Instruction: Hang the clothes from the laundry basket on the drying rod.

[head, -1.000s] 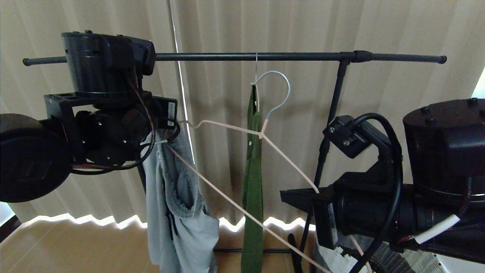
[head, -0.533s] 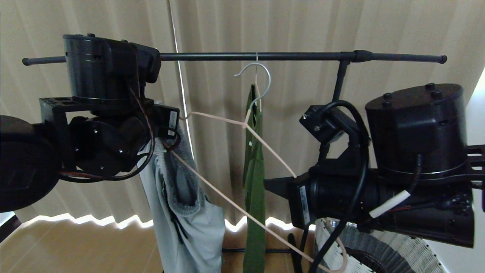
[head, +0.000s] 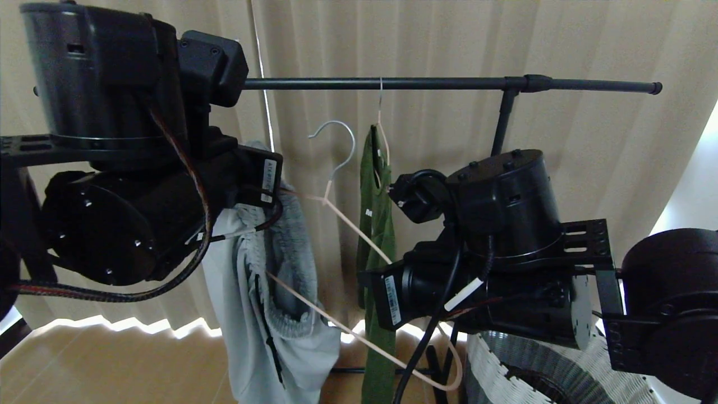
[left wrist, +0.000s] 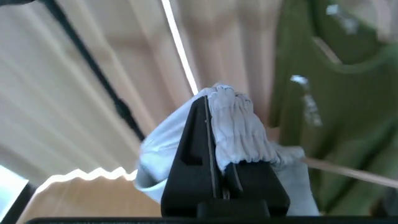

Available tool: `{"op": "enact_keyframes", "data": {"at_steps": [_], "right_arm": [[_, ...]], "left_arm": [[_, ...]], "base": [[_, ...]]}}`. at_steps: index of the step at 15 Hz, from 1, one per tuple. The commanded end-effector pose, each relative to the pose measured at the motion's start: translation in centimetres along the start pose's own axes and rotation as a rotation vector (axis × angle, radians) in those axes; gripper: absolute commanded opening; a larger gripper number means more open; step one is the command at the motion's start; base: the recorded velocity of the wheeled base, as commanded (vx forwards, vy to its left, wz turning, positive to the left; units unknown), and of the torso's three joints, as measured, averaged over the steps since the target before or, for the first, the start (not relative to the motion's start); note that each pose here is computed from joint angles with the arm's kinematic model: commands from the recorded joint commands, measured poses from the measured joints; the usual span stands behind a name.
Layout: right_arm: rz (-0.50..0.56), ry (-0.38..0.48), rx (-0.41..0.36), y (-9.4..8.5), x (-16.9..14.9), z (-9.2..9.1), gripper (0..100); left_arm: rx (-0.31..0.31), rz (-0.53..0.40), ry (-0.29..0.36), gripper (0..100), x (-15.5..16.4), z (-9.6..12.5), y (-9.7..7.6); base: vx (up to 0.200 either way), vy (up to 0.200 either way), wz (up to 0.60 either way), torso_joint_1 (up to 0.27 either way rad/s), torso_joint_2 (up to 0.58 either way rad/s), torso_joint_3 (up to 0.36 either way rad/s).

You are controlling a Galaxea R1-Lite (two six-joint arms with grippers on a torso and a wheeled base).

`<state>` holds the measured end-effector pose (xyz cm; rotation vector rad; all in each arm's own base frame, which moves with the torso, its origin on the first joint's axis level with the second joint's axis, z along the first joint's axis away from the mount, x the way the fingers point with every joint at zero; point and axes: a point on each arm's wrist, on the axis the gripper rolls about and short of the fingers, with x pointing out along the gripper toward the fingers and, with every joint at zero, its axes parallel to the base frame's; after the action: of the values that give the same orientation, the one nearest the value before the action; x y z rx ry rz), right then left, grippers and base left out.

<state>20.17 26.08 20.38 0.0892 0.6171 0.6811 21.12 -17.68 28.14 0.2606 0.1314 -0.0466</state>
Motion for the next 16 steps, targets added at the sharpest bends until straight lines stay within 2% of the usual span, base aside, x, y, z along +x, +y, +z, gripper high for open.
{"op": "enact_keyframes", "data": {"at_steps": [1,4,6,13,14,16], "right_arm": [[0.002,0.010,-0.005,0.2,0.3,-0.4,0],[0.006,0.014,-0.009,0.3,-0.1,-0.7,0],[0.002,0.008,-0.010,0.1,-0.7,-0.7,0],[0.032,-0.069,-0.030,0.4,-1.8,0.2,0],[0.037,-0.085,-0.027,0.4,-2.3,0.5,0],[0.046,-0.106,-0.025,0.5,-3.1,0.8,0]], "left_arm": [[0.006,-0.102,-0.019,0,-1.0,0.1,-0.9],[0.025,-0.157,-0.003,0,-1.2,-0.9,-1.6],[0.031,-0.186,0.000,0,-1.7,-1.4,-1.3],[0.026,-0.195,0.003,0,-2.6,-2.4,-0.6],[0.017,-0.194,-0.007,100,-2.7,-2.5,-0.5],[0.002,-0.193,-0.028,100,-2.9,-2.8,-0.3]], "base": [[0.000,0.000,0.00,0.000,0.00,0.000],[0.000,0.000,0.00,0.000,0.00,0.000],[0.000,0.000,0.00,0.000,0.00,0.000],[0.000,0.000,0.00,0.000,0.00,0.000],[0.000,0.000,0.00,0.000,0.00,0.000],[0.000,0.000,0.00,0.000,0.00,0.000]]}}
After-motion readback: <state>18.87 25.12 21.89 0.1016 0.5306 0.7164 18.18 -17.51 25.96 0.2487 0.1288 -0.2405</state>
